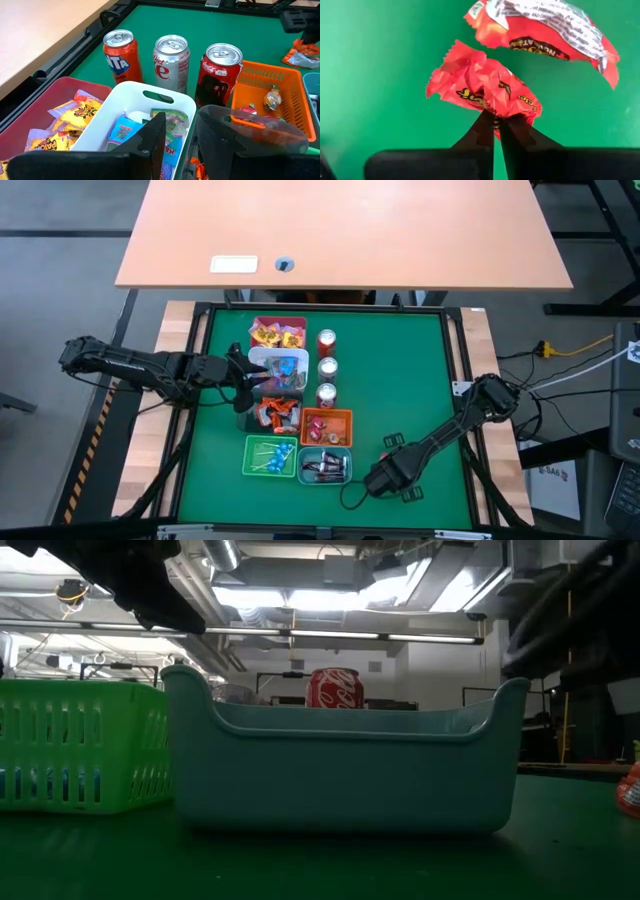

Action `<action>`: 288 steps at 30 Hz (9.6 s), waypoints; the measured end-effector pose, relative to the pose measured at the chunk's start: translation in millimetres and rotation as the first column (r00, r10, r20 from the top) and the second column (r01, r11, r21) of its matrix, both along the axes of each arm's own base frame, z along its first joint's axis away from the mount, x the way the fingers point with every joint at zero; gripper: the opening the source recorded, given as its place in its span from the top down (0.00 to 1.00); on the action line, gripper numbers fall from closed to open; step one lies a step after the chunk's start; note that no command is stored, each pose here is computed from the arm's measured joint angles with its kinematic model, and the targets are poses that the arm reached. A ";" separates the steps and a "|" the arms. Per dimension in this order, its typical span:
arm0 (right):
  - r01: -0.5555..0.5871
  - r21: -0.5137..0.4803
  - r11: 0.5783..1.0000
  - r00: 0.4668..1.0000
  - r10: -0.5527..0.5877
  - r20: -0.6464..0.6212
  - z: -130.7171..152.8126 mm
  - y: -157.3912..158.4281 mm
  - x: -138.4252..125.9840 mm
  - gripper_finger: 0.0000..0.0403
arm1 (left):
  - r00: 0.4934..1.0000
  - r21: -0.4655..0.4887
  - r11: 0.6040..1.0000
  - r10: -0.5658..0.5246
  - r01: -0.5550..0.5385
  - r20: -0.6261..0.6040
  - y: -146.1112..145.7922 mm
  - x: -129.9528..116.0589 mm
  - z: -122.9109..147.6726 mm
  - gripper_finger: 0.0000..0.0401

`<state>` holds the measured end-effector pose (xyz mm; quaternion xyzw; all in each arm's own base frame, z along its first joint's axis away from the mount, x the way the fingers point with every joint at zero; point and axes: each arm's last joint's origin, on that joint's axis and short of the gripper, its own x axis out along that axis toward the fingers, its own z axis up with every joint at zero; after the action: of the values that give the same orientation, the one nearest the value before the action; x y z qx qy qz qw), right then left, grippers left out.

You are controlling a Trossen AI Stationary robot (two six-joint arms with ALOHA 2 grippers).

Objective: Sort candy
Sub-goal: Put the orange chocolate into the black bin

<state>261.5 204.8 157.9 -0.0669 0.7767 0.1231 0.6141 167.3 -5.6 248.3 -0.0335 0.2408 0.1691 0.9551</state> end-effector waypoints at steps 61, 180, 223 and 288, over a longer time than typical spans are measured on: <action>0.007 -0.005 1.000 0.478 0.001 0.878 99.9 -129.5 195.2 0.96 | 1.000 0.000 1.000 0.000 0.000 0.001 0.0 0.0 0.2 0.75; 0.124 0.135 0.983 0.967 -0.150 0.205 8.7 -13.6 20.5 0.77 | 1.000 0.000 1.000 0.000 0.000 0.001 0.0 0.0 0.2 0.75; 0.581 0.137 0.802 0.792 -0.596 0.129 9.3 3.5 13.8 0.58 | 1.000 0.000 1.000 0.000 0.000 0.001 0.0 0.0 0.2 0.75; 0.097 0.118 0.988 0.568 -0.153 0.808 107.5 -121.8 169.4 0.93 | 0.899 0.024 0.907 -0.419 0.420 0.123 -19.0 29.7 4.5 0.75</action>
<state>430.9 83.0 265.4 -0.0423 0.4064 0.0584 0.9108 197.0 -24.6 252.8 0.0072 0.1822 -0.0433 0.9823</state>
